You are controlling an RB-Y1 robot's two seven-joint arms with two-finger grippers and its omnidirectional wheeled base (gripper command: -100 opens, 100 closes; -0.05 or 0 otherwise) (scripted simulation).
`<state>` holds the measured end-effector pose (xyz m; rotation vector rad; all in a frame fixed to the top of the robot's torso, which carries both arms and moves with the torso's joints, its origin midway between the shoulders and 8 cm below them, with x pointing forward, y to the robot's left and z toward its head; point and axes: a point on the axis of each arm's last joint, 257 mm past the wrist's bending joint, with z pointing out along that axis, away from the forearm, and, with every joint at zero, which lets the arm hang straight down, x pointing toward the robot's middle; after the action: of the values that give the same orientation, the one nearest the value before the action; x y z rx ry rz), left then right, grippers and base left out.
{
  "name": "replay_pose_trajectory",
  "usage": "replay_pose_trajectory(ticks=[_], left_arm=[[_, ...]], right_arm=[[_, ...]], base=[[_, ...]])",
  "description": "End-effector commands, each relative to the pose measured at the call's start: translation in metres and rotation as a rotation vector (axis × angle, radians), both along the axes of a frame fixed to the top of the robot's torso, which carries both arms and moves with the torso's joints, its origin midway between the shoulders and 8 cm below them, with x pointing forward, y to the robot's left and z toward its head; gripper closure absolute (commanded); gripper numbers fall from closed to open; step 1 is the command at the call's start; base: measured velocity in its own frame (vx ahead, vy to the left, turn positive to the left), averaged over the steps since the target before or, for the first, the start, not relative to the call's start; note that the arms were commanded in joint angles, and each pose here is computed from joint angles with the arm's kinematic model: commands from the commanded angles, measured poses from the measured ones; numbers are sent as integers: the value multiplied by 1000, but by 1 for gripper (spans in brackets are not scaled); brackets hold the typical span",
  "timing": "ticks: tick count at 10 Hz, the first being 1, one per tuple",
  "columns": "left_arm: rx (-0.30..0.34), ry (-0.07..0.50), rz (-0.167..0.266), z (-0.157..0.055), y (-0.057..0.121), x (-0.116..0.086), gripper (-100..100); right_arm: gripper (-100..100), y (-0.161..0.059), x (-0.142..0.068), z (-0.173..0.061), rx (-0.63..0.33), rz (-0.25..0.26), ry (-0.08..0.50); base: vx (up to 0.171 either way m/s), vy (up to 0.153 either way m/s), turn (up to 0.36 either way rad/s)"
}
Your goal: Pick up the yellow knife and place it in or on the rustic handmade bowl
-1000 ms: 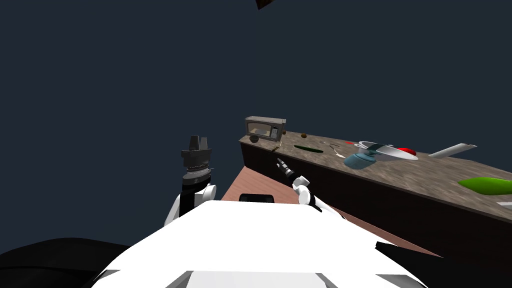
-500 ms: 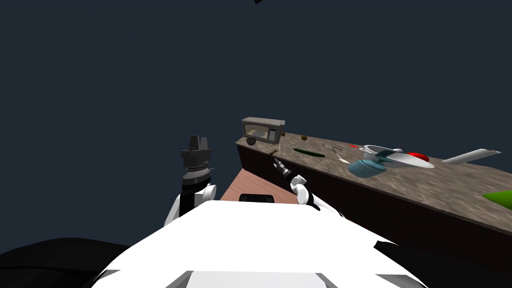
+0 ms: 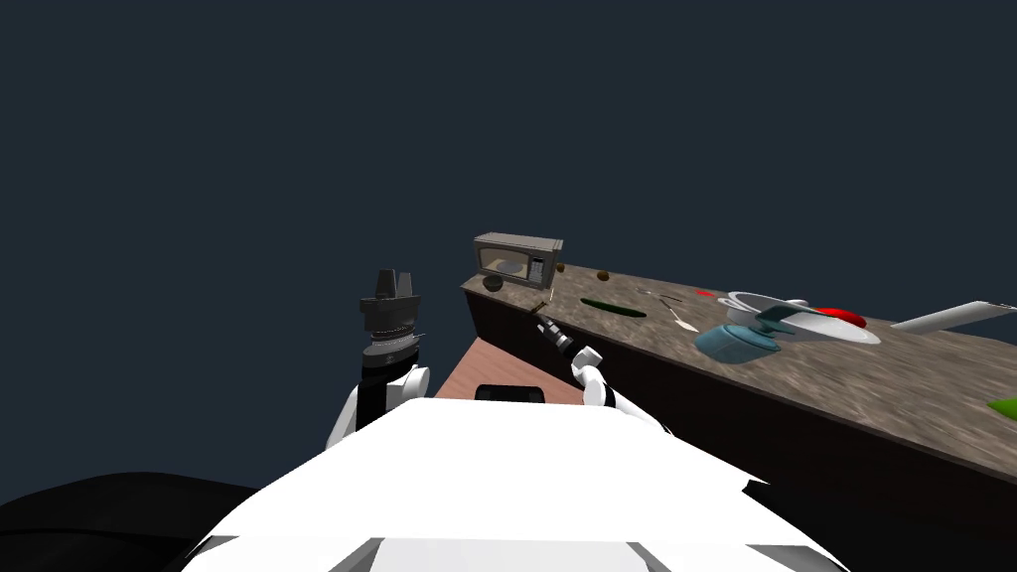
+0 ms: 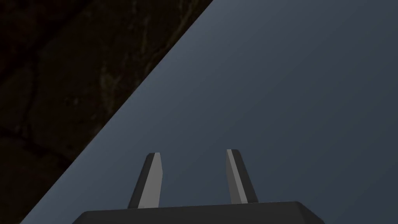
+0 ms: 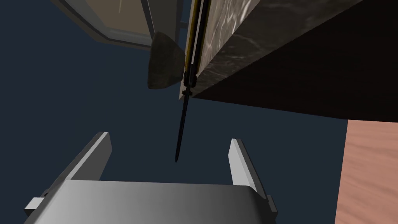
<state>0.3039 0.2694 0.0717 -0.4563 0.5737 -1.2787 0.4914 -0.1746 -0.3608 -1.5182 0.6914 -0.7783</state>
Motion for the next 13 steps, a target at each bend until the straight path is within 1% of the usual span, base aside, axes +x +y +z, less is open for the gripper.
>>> replay_pose_trajectory(ticks=[1, 2, 3, 4, 5, 6, 7, 8, 9, 11, 12, 13], left_arm=[[0, 0, 0, 0, 0, 0, 0], [0, 0, 0, 0, 0, 0, 0], [0, 0, 0, 0, 0, 0, 0], [0, 0, 0, 0, 0, 0, 0], [0, 0, 0, 0, 0, 0, 0], [0, 0, 0, 0, 0, 0, 0], [0, 0, 0, 0, 0, 0, 0], [0, 0, 0, 0, 0, 0, 0], [0, 0, 0, 0, 0, 0, 0], [0, 0, 0, 0, 0, 0, 0], [0, 0, 0, 0, 0, 0, 0], [0, 0, 0, 0, 0, 0, 0]], right_arm=[[-100, 14, 0, -1, 20, 19, 3], [-100, 14, 0, -1, 20, 19, 3], [-100, 44, -5, 2, 65, 50, 5], [-100, 46, -7, 0, 70, 51, 12], [-100, 54, -15, -11, 89, 60, 45], [-100, 54, -15, -11, 92, 59, 47], [-100, 47, -8, -2, 73, 53, 17], [-100, 44, -5, 2, 65, 50, 5], [-100, 64, -7, 5, 96, 65, 4], [-100, 61, -6, 6, 95, 63, 7], [0, 61, -6, 6, 94, 63, 6], [-100, 61, -6, 6, 94, 63, 6]], base=[[146, -111, 10], [70, -45, 7], [102, -67, -24], [102, -83, 1], [43, -48, 6], [3, -10, -2], [-12, 7, -4], [-11, 9, -1], [58, -29, -16], [62, -41, 2], [6, -4, 0], [0, 0, 0]])
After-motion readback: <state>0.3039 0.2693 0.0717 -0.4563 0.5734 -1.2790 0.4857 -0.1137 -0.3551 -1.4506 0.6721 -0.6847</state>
